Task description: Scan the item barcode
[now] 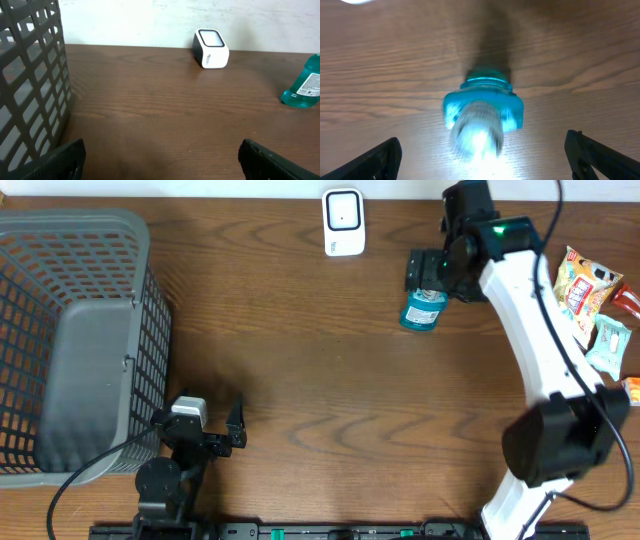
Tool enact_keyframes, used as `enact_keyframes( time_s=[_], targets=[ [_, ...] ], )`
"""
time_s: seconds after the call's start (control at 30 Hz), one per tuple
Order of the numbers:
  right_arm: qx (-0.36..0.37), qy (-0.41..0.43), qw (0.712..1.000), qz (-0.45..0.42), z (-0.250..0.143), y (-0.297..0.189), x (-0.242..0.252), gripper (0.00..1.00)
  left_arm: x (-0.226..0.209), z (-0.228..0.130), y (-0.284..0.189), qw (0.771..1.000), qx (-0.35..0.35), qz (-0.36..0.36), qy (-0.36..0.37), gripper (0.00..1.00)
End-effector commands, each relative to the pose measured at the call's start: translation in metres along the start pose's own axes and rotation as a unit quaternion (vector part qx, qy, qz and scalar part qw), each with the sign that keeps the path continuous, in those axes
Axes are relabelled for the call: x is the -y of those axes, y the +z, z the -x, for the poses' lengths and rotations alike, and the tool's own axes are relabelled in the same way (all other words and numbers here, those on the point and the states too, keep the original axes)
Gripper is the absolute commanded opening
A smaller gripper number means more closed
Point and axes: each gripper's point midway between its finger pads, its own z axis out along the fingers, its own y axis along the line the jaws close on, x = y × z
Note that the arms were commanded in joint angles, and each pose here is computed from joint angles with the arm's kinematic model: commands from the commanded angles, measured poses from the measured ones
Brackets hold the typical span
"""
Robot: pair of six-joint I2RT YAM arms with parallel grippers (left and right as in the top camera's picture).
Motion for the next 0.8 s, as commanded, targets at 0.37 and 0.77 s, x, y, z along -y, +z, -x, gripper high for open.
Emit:
enact_keyframes(
  time_s=[0.37, 0.77],
  targets=[
    [-0.001, 0.002, 1.000, 0.000, 0.013, 0.024, 0.014, 0.99, 0.000, -0.012, 0.001, 1.000, -0.017, -0.003, 0.004, 0.98],
    [0.027, -0.359, 0.918, 0.165, 0.010, -0.050, -0.032, 0.99, 0.000, -0.012, 0.001, 1.000, -0.017, -0.003, 0.004, 0.98]
  ],
)
